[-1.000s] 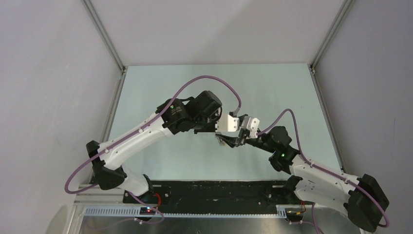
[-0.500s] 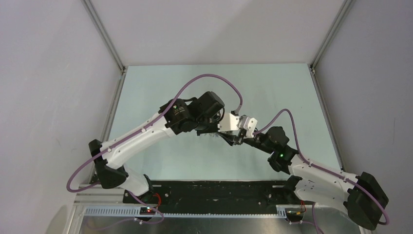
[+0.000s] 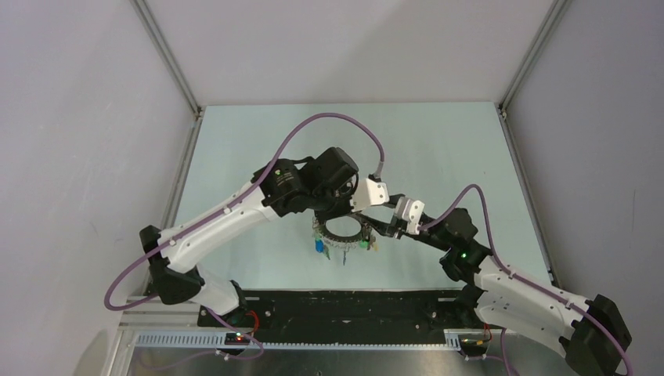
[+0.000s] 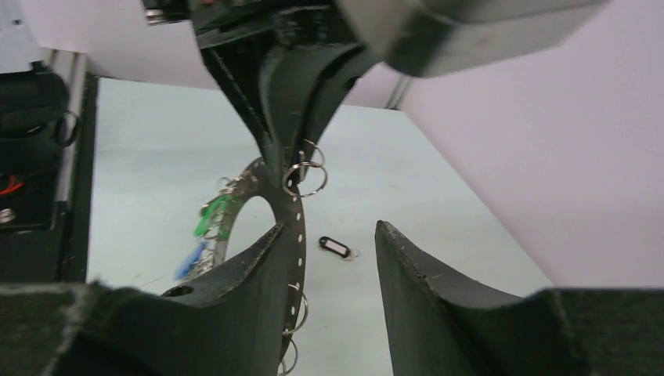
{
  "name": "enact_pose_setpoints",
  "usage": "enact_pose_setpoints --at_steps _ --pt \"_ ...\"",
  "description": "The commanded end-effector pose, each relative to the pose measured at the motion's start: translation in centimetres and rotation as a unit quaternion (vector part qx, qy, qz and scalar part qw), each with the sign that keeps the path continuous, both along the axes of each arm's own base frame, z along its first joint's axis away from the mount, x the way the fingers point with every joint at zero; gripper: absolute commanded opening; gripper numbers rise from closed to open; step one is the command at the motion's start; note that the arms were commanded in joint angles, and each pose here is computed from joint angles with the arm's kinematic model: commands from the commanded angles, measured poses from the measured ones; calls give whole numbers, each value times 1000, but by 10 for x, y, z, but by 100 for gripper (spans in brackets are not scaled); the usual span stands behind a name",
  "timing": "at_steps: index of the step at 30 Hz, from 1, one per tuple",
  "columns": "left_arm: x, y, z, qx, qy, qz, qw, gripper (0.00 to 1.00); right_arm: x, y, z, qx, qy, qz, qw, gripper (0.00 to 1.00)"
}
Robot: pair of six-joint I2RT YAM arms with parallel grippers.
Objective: Remove the keys from the keyring
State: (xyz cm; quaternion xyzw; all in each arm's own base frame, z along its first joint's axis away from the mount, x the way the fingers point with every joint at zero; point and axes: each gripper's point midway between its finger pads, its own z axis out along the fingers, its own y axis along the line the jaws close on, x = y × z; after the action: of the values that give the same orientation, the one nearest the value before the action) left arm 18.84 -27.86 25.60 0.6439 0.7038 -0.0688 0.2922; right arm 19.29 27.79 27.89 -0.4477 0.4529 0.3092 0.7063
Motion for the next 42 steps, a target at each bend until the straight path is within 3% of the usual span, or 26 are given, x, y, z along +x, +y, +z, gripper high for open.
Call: enact_pose_setpoints --at_steps 1,5,11,18,23,33,42 --pt "-6 -14 16 -43 21 19 999 0 -21 6 5 -2 -35 55 998 47" --pt "-12 -18 17 -50 39 12 998 0 -32 12 2 -8 -39 83 996 48" --pt "-18 -20 21 -62 47 1 997 0 -24 14 3 0 -31 68 997 57" --pt "-25 -23 23 -72 60 -19 995 0 -18 17 8 11 -30 65 997 59" --pt "-27 -24 25 -76 63 -23 995 0 -18 20 14 20 -31 75 996 47" --pt "-32 -24 30 -86 66 -38 993 0 -23 24 12 13 -28 96 995 45" --pt "-39 -26 34 -97 75 -51 991 0 -25 23 10 5 -30 98 995 27"
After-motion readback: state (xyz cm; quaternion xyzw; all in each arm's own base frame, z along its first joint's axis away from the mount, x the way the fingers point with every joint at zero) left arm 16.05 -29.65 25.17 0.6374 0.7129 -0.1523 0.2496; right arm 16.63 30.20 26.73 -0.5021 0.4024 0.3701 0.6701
